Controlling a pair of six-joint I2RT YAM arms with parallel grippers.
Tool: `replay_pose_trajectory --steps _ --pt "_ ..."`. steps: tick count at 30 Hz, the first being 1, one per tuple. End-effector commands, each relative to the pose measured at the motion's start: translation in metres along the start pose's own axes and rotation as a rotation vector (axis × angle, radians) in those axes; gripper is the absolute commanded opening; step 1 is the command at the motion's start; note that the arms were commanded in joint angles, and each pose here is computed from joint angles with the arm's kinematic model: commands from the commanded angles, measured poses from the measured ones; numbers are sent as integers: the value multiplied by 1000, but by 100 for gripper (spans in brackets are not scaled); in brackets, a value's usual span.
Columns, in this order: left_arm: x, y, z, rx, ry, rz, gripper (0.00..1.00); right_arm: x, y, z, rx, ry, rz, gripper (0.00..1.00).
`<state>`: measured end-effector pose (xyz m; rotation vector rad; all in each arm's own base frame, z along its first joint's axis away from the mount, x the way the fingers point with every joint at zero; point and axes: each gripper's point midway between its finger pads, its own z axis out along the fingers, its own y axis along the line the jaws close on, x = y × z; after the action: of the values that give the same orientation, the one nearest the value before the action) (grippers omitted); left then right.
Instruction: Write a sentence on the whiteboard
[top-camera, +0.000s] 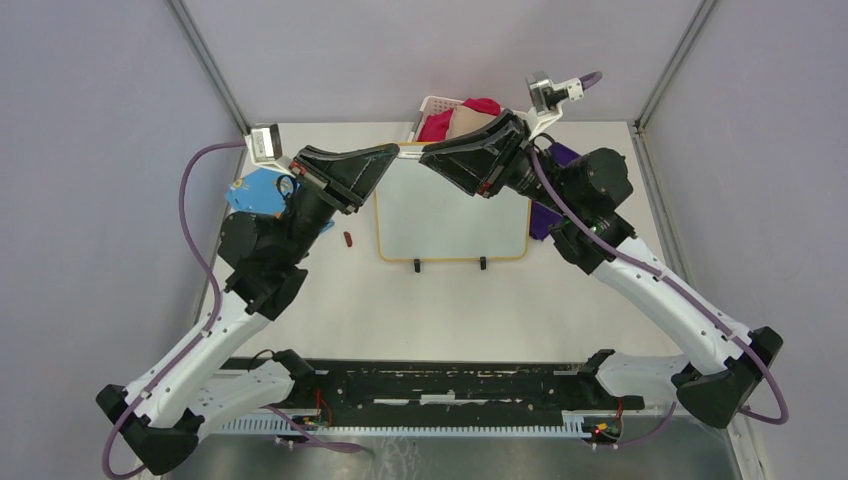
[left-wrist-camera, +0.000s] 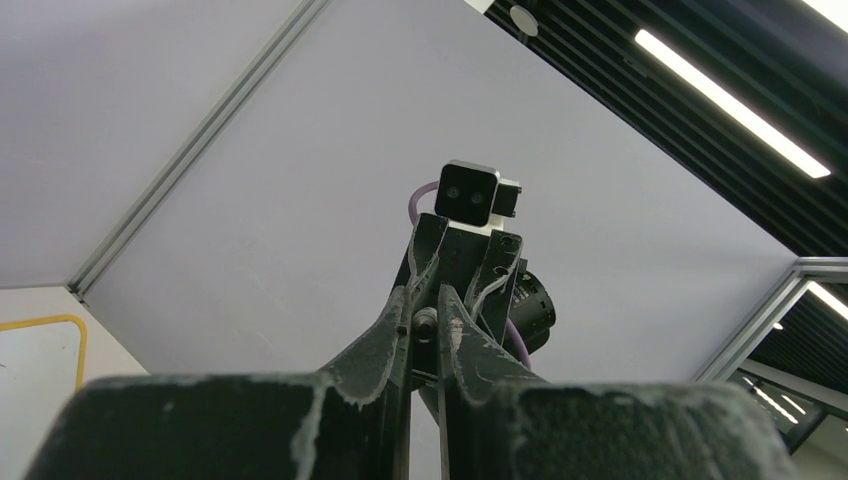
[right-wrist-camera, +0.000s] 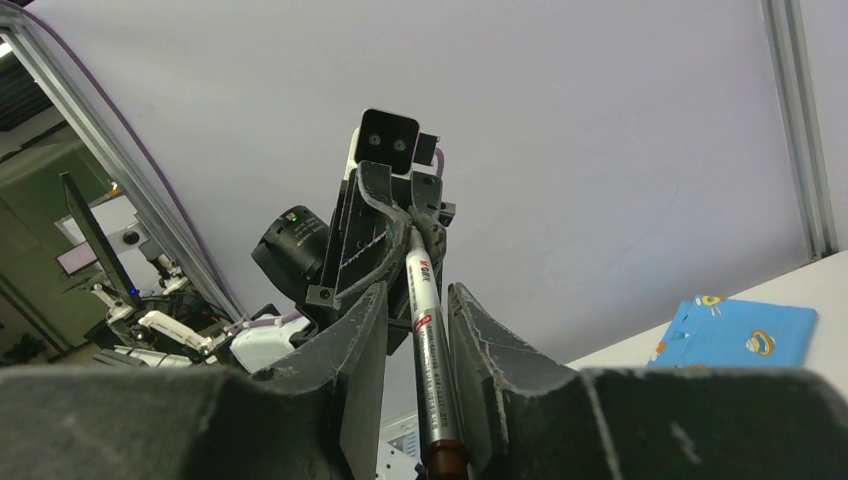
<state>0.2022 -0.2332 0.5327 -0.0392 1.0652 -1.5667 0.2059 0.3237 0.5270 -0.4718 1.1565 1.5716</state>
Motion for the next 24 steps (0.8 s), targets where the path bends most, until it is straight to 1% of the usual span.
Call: replay_pose_trajectory --steps 1,9,15,24 --pt "-12 -23 -1 47 -12 14 2 -22 25 -6 -61 -56 -50 34" --pt "-11 -21 -1 40 -8 14 2 -20 25 -5 -70 -50 -39 32" --pt "-11 -21 1 42 -8 12 2 -19 26 -3 -81 -38 -39 34" --pt "-9 -20 1 45 -6 5 2 -17 24 -3 -76 -38 -38 21"
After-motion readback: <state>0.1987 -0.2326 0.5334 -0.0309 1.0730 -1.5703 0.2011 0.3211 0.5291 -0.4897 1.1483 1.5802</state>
